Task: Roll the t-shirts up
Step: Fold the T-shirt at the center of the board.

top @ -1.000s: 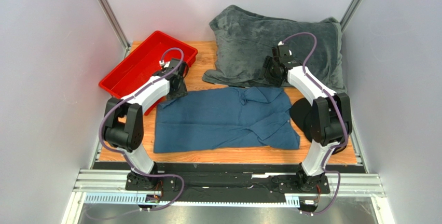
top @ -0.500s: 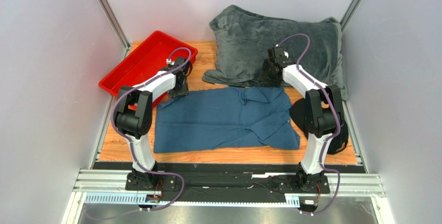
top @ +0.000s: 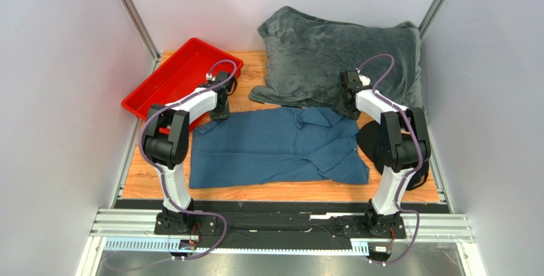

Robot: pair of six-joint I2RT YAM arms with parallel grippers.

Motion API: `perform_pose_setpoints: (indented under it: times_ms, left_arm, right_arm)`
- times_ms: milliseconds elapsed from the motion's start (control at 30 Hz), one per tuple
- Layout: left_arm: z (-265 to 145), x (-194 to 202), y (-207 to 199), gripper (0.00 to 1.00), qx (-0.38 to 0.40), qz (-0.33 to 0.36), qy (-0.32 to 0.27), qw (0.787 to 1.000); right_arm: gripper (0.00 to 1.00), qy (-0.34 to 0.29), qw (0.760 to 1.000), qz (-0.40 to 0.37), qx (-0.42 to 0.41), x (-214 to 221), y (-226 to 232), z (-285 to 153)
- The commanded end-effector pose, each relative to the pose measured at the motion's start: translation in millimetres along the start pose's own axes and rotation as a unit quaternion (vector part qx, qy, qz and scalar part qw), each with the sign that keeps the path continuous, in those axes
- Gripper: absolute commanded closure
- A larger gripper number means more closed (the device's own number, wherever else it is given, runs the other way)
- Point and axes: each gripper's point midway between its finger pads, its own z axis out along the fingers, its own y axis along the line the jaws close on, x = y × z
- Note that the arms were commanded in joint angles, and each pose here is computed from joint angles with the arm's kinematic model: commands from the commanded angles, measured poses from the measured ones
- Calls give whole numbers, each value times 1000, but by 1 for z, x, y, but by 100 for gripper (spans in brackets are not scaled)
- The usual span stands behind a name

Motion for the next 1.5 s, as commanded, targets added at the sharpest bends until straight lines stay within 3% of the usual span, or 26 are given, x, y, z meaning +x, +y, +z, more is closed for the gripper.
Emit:
perform_pose_setpoints:
  times_ms: [0,167,267,333,400,500,633,800,967,1100,1333,1467]
  left_arm:
    - [1,-16,-5,71,5,0,-18,1000]
    - [0,-16,-4,82,5,-2,-19,1000]
    - [-1,-18,-4,91,5,-3,-22,1000]
    - [-3,-19,-3,100,4,-2,-26,1000]
    - [-4,-19,-2,100,4,-1,-28,1000]
    - [-8,-22,-4,100,12,-3,-35,999]
    - [-22,-29,-8,93,37,-11,-56,998]
    - [-31,-39,-8,68,47,-4,-77,996]
    - [-27,-39,-8,62,43,8,-75,996]
    - [-17,-36,-16,52,55,28,-62,996]
    - [1,-23,-27,51,64,35,-30,997]
    - [8,-17,-29,57,66,30,-18,997]
  right_arm:
    - [42,-47,998,35,-11,-26,0,-8]
    - [49,-60,997,49,-21,-32,5,-4]
    - [59,-68,996,56,-27,-36,7,-5]
    - [73,-71,995,57,-27,-38,8,-4]
    - [85,-70,995,60,-27,-39,6,-3]
    - [87,-72,995,64,-23,-40,2,-7]
    - [100,-83,994,72,-18,-44,-7,-16]
    - [100,-93,992,84,-17,-51,-19,-27]
    - [100,-97,992,83,-19,-54,-20,-33]
    - [100,-92,992,81,-21,-53,-19,-32]
    - [100,-91,992,80,-22,-52,-20,-32]
    - [100,-90,992,80,-25,-52,-21,-32]
